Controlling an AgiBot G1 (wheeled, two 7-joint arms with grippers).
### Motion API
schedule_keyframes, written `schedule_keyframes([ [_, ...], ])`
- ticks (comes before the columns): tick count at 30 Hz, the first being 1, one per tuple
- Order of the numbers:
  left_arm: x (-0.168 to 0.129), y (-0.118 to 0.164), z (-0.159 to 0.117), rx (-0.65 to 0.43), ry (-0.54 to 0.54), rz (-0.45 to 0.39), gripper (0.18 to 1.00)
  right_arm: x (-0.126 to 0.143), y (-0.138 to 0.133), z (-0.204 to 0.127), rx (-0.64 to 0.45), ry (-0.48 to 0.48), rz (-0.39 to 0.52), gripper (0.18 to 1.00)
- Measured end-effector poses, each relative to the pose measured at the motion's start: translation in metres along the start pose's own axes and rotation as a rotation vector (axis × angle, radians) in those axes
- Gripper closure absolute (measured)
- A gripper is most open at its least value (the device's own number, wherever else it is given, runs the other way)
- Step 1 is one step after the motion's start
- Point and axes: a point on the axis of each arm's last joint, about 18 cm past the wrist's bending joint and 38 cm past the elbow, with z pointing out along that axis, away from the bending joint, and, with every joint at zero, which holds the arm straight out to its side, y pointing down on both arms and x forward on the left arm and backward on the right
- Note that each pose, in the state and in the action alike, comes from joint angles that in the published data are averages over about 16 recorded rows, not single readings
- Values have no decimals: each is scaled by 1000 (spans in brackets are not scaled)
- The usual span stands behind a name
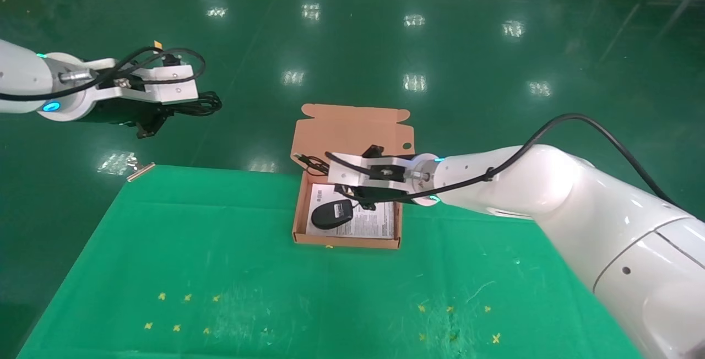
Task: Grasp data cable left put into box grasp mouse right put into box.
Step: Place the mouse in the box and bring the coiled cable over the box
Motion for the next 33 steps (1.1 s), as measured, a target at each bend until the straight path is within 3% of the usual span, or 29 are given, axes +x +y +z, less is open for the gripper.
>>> schedule_keyframes([
  [10,5,-7,5,19,10,10,948,-5,2,-2,4,-3,-50,929],
  [17,22,-31,23,100,33,37,948,3,20,-18,-7,14,-36,868],
  [33,97,-130,97,372,52,106,948,71,93,-123,-95,187,14,549],
])
